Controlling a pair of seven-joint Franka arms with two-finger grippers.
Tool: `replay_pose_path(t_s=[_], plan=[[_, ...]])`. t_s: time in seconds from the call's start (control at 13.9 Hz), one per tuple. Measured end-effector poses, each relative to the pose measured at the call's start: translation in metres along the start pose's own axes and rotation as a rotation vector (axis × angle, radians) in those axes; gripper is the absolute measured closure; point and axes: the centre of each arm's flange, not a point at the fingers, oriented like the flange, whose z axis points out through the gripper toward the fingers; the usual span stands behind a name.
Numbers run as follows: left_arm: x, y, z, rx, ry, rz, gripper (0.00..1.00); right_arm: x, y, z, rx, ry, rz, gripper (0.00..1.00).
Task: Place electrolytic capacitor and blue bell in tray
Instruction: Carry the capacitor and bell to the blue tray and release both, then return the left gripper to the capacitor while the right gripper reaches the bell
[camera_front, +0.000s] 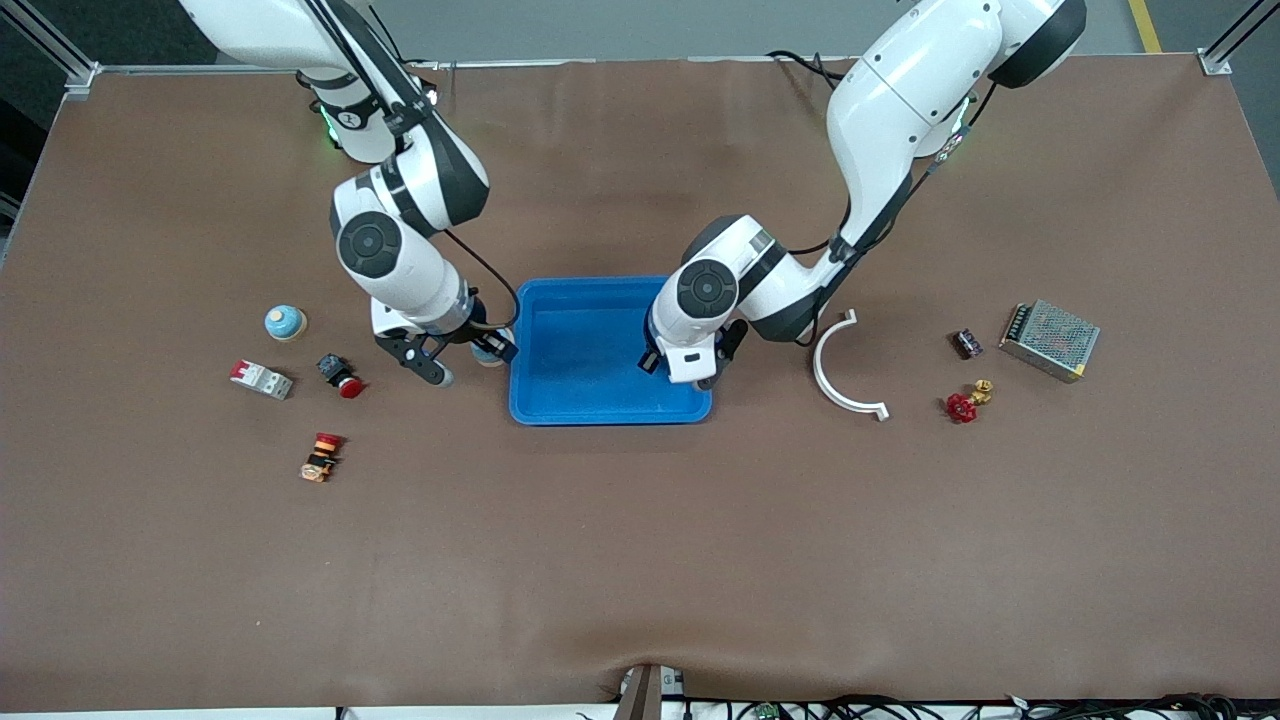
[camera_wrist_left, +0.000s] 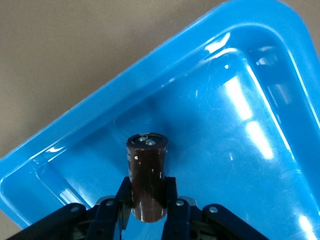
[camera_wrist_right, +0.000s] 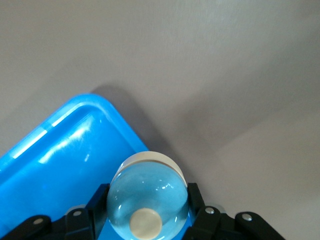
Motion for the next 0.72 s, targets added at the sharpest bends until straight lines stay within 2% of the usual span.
replay_pose_path(t_s=[0.07,0.36,0.5,0.58,0.72], plan=[[0.001,0.001,-0.001,-0.003,0.0,-0.001,0.64,-0.008,-0.004,0.006,-0.004,-0.003,0.001,0.33],[0.006,0.014,-0.025,-0.054,0.005,-0.007,0.25,-0.043,-0.02,0.031,-0.002,0.0,0.017,0.33],[0.017,0.02,-0.054,-0.083,0.025,-0.018,0.05,-0.057,-0.026,0.049,-0.011,0.024,0.022,0.33],[0.028,0.022,-0.072,-0.093,0.038,-0.033,0.0,-0.062,-0.027,0.059,-0.015,0.035,0.026,0.33],[0.06,0.02,-0.111,-0.096,0.066,-0.074,0.0,-0.069,-0.029,0.078,-0.021,0.043,0.029,0.33]])
